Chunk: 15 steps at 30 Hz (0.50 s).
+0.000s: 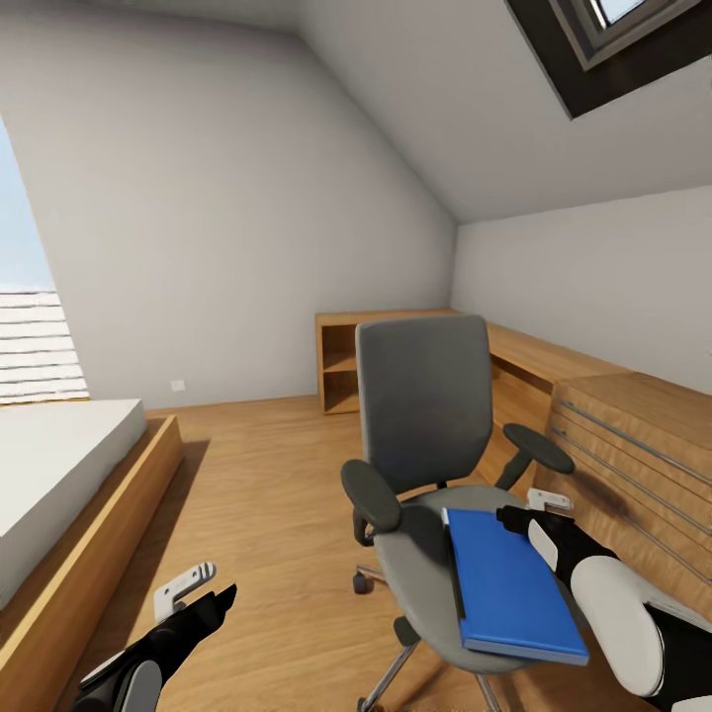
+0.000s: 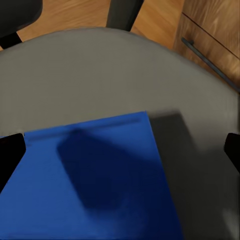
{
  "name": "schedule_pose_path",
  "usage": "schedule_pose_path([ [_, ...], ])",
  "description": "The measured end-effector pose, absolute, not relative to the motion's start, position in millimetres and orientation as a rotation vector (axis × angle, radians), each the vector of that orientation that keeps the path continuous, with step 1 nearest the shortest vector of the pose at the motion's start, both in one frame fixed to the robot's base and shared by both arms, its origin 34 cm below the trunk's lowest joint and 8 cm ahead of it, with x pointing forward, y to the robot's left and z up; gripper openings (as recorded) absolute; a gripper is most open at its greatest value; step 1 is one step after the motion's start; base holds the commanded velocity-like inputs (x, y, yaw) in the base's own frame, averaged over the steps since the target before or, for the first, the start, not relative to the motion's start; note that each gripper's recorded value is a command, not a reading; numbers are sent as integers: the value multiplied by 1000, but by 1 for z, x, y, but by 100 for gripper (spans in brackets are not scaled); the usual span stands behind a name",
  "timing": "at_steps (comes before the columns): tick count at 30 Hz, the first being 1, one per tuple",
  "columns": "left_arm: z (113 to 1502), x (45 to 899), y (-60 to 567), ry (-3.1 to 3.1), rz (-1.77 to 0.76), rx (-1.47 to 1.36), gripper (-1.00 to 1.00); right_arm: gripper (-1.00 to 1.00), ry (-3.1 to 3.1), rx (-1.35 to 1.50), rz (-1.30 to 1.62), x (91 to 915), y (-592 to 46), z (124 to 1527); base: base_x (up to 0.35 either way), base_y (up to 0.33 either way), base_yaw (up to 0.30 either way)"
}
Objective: In the bedroom, organize the workspace by keeping the computer under the desk, ensuring the monitor is on the desk, placing the keyboard on the desk next to the monitor, placing the mouse on the desk next to the keyboard, moving the folder from the swivel chair onto the desk next to the mouse, stacking the notebook on top of the folder with the pen on top of the notebook, and positioning the swivel chair next to the desk.
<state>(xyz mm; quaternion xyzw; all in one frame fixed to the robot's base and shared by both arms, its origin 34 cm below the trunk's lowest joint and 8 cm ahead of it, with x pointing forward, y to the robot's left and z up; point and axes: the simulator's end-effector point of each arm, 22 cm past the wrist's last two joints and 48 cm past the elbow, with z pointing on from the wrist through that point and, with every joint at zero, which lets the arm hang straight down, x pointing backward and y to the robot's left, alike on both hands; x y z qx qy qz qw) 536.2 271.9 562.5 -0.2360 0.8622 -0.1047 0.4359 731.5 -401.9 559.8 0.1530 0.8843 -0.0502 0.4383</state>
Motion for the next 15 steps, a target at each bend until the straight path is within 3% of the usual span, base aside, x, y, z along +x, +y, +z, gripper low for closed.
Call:
schedule_pose_path([
  [15,563,536,272,2145,-261,-587,100,100,2196,380,-125,732,-402,561,-16,0,0],
])
